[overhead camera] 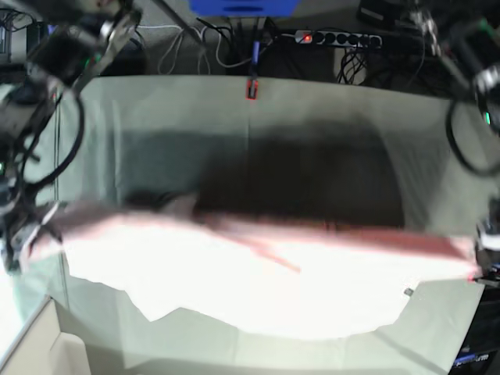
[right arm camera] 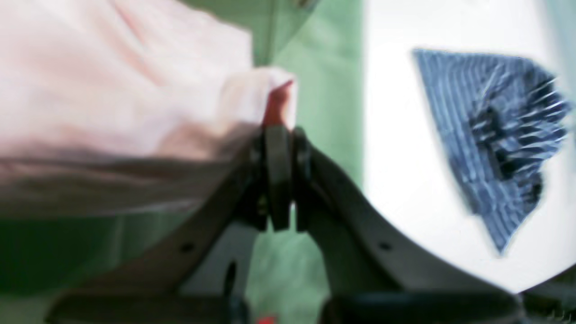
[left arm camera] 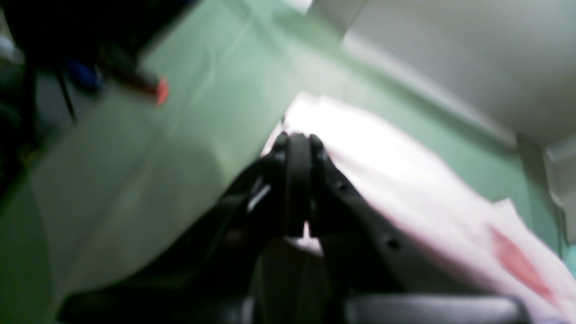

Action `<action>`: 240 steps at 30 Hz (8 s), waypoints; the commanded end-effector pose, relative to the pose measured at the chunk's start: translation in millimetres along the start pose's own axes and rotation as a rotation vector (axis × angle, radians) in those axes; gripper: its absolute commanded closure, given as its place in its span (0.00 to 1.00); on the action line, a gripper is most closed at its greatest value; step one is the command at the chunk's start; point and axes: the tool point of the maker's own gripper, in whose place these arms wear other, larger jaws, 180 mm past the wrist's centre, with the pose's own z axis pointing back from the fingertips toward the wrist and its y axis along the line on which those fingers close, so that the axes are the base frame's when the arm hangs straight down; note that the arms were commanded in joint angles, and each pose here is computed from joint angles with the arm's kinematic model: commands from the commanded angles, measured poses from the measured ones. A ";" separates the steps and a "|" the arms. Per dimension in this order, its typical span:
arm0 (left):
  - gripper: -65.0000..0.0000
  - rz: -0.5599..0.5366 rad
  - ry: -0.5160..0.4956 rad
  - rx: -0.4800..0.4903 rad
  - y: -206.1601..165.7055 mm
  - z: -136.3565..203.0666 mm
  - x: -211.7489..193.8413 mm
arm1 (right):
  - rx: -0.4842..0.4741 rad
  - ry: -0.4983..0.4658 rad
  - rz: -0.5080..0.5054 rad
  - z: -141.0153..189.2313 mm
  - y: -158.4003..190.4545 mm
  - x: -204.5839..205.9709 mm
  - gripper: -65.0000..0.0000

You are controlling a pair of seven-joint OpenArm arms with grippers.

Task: Layout the t-shirt on the table in an organized manner, then fold the t-shirt properly
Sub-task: 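Lay the flipped shirt flat on the table and open both grippers, then grasp the shirt corner with the left gripper and pull it outward, then regrasp the shirt edge near the collar with the right gripper, then lift the shirt with both grippers and shake it flat onto the table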

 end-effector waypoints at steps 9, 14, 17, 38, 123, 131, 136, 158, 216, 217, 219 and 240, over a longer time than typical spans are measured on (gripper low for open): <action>1.00 0.179 0.171 0.134 63.5 29.4 -96.6 | 0.029 0.146 0.012 10.7 16.2 -72.3 1.00; 1.00 0.250 0.256 0.194 87.7 38.2 -136.1 | 0.065 0.222 0.021 14.2 29.2 -104.9 1.00; 1.00 0.282 0.302 0.219 98.3 40.7 -155.2 | 0.091 0.264 0.015 11.3 36.2 -121.2 1.00; 0.47 0.194 0.204 0.172 83.7 35.0 -105.6 | 0.069 0.238 0.005 15.1 27.7 -125.2 0.70; 1.00 0.343 0.301 0.341 101.9 120.0 -140.0 | 0.004 0.273 0.010 25.0 0.0 -139.0 0.69; 1.00 0.344 0.285 0.327 99.0 113.8 -133.9 | -0.019 0.271 -0.076 47.1 13.6 -144.8 0.43; 1.00 0.336 0.280 0.328 100.8 113.1 -129.9 | 0.025 0.306 -0.112 51.7 36.6 -159.1 0.34; 1.00 0.317 0.245 0.320 101.5 106.6 -114.3 | 0.235 0.406 -0.209 -10.5 92.6 -183.8 0.33; 1.00 0.243 0.046 0.229 69.5 81.3 -31.9 | 0.227 0.265 0.070 17.7 104.3 -90.2 0.56; 1.00 0.244 0.046 0.228 69.3 81.2 -32.4 | 0.245 0.279 0.065 11.8 109.0 -92.6 0.52; 1.00 0.244 0.048 0.229 69.5 81.4 -32.8 | 0.268 0.303 0.049 3.9 114.9 -97.7 0.47; 1.00 0.247 0.052 0.231 69.5 81.7 -35.4 | 0.325 0.383 -0.086 -17.2 125.9 -121.8 0.75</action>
